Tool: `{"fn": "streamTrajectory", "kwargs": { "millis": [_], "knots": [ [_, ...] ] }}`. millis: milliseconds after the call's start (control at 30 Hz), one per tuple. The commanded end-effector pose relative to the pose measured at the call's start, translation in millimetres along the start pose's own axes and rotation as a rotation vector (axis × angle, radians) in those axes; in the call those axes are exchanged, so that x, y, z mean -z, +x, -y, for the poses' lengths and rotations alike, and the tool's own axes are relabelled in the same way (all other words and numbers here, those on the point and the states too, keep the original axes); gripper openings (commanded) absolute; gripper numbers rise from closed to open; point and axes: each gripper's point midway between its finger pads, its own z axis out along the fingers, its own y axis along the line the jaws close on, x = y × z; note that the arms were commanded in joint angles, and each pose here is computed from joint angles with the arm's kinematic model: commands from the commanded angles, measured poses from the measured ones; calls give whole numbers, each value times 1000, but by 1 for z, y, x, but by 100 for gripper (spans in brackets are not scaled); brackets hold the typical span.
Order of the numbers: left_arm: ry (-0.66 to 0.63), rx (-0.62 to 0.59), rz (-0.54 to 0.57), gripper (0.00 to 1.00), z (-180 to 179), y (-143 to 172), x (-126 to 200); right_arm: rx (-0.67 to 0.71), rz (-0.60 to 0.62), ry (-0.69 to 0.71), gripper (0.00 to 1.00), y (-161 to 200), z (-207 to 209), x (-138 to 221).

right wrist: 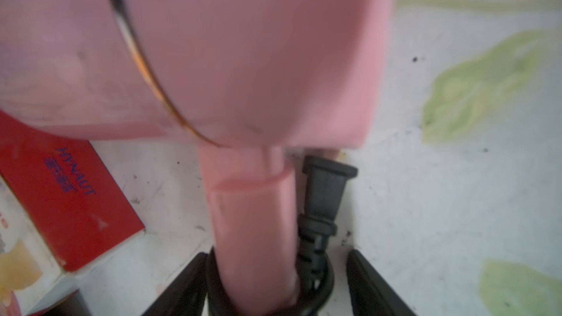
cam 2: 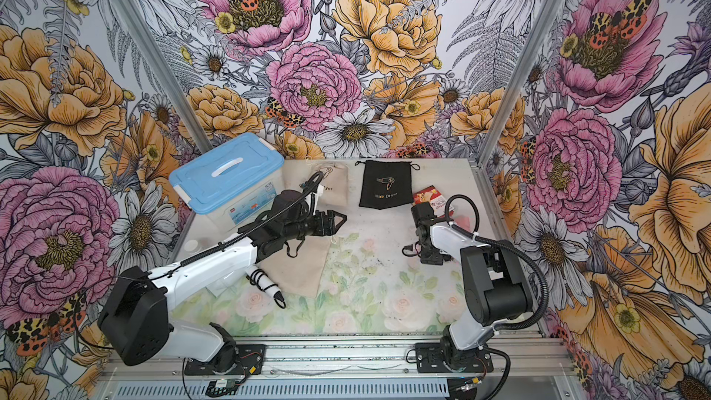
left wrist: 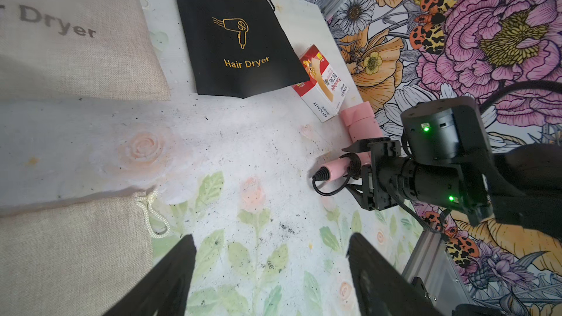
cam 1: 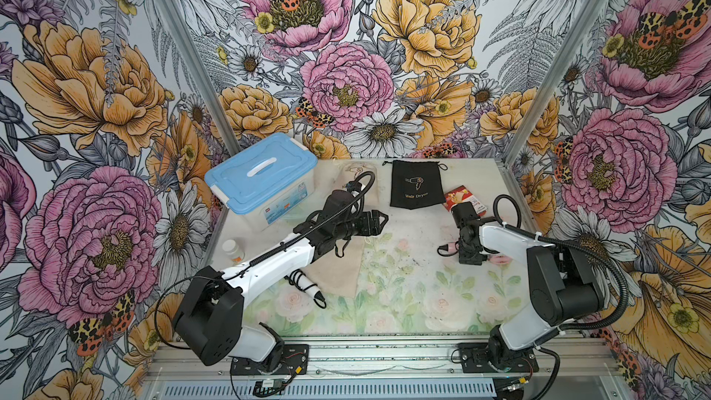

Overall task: Pack away hair dryers
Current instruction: Pick up the hair dryer from the center of the board.

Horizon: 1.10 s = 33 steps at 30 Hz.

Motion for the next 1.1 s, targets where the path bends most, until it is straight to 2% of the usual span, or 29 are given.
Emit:
{"fn": "streamTrajectory", "kwargs": {
  "millis": [0, 200, 367, 600, 867, 1067],
  "knots": [
    [23, 2, 15, 79, 4, -5, 5, 39, 8, 57, 69, -6, 5, -14],
    [27, 13, 19, 79, 2, -7, 4, 100, -7, 78, 54, -8, 4, -22],
    [28, 16, 19, 79, 1, -8, 4, 152, -6, 62, 32, -10, 2, -19],
    [29, 19, 17, 79, 1, -8, 4, 186, 35, -37, 19, -29, 1, 9],
    [32, 21, 13, 79, 3, -8, 3, 297, 70, -184, 13, -44, -12, 50],
    [31, 22, 27, 79, 7, -17, 10, 512, 124, -321, 14, -31, -45, 92]
  ]
}}
